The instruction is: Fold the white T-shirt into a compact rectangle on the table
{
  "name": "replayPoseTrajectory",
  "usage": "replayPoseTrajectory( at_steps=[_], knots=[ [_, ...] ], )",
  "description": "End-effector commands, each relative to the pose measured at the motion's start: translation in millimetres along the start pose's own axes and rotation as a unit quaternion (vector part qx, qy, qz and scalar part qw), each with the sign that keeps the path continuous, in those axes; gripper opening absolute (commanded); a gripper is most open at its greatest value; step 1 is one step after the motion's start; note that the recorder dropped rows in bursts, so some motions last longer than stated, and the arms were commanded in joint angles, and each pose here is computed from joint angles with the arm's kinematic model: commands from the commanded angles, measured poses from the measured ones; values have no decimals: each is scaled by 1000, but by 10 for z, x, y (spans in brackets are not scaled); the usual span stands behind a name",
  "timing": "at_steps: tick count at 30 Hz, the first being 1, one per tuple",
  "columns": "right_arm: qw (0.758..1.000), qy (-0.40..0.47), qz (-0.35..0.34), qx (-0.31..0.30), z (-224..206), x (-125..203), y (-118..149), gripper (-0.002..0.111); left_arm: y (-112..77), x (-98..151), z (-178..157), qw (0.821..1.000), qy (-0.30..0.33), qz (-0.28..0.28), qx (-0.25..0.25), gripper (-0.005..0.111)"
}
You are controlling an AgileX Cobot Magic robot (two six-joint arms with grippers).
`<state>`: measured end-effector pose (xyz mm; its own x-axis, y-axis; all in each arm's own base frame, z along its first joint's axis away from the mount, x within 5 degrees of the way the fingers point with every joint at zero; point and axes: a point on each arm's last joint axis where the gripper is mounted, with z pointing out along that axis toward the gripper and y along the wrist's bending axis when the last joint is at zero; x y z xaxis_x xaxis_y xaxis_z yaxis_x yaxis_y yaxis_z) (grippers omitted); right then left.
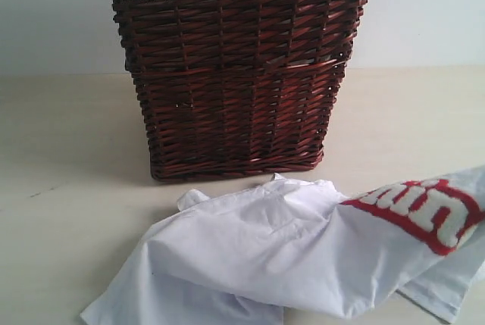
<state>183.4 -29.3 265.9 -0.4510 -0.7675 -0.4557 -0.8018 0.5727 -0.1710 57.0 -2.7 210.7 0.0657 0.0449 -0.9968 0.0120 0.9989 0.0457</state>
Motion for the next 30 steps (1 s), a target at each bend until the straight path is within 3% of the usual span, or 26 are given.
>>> replayPoseTrajectory(
  at_steps=[1, 3, 5, 8, 11, 12, 21, 26, 28, 30],
  knots=[
    [989, 2, -113, -92, 13, 31, 137, 0, -2, -15, -7, 1000, -5, -5, 0, 0],
    [982, -2, -164, -92, 13, 33, 137, 0, 0, -15, -7, 1000, -5, -5, 0, 0],
    [986, -3, -158, -60, 22, 21, 81, 0, -2, -15, -7, 1000, -5, -5, 1, 0],
    [990, -17, -28, 141, -7, -28, -281, 0, -2, -15, -7, 1000, -5, -5, 1, 0],
    [953, -53, 87, 285, -114, -36, -539, 0, -2, -15, -7, 1000, -5, -5, 1, 0],
    [947, -57, 98, 300, -121, -31, -574, 0, -2, -15, -7, 1000, -5, -5, 1, 0],
    [967, -23, 109, 227, 188, 71, -641, 1, -2, -15, -7, 1000, -5, -5, 1, 0],
    [969, -20, 116, 216, 239, 100, -611, 47, -2, -15, -7, 1000, -5, -5, 1, 0],
    [965, -39, 134, 221, 208, 68, -610, 55, -2, -15, -7, 1000, -5, -5, 1, 0],
    [952, -95, 173, 233, 73, -37, -561, 55, -2, -15, -7, 1000, -5, -5, 1, 0]
  ],
)
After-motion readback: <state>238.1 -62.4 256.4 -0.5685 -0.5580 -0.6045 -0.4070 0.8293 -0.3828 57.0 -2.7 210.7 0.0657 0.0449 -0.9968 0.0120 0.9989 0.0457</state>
